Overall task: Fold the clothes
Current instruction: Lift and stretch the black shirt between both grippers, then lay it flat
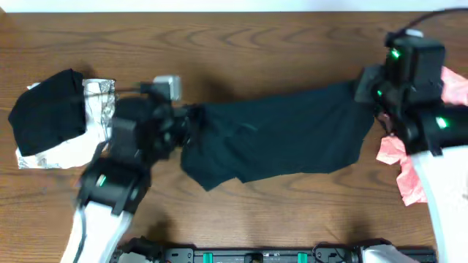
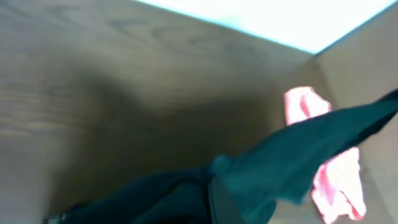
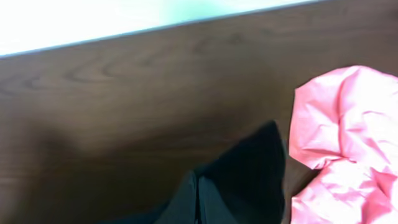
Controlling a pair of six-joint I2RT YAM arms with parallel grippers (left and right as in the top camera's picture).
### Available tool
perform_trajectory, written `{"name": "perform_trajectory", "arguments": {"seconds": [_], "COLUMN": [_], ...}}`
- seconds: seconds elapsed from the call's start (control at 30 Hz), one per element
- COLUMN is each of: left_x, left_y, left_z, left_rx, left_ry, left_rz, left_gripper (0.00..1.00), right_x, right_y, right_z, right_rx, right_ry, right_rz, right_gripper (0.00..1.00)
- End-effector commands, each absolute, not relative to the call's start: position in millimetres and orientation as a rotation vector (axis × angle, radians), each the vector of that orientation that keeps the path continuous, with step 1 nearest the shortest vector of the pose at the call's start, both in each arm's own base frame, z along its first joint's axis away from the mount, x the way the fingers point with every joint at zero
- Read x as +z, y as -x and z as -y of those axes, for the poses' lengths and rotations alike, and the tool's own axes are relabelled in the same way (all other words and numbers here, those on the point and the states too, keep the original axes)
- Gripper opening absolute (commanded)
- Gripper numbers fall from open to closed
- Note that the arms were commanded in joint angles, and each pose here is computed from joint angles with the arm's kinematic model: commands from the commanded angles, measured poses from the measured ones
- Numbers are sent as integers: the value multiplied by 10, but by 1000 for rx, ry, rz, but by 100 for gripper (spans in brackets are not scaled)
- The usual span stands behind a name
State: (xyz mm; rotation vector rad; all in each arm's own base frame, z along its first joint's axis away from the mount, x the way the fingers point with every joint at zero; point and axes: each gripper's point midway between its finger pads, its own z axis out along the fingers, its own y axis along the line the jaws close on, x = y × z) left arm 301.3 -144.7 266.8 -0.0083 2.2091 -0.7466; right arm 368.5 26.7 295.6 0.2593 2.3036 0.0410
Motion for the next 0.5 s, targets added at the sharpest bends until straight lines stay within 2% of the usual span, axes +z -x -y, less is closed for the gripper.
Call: {"name": "perform_trajectory", "arguments": {"seconds": [0.0, 0.1, 0.2, 0.37, 0.47], "left_x": [2455, 2384, 2631, 3222, 3208], "left_y": [-3352, -3759, -4039, -4160, -4098], "left_z": [1546, 1690, 1871, 1868, 1800], "left_rx": [-745, -767, -840, -775, -760], "left_ry": [18, -2, -64, -179, -166], "left_rz": [-2244, -2188, -2079, -1948, -2005], "left_gripper": [6, 6, 6, 6, 6], "right_x": [2682, 2500, 2508, 2814, 2811], "right_y": [-3961, -4314, -4550, -4637, -4559], "right_z": [-157, -158, -93, 159, 255], "right_rx": [-31, -34, -34, -49, -69], "right_ry": [-262, -227, -241, -304, -327], "right_rz": [-2348, -2332, -2274, -2191, -2227], "right_gripper": [1, 1, 1, 1, 1]}}
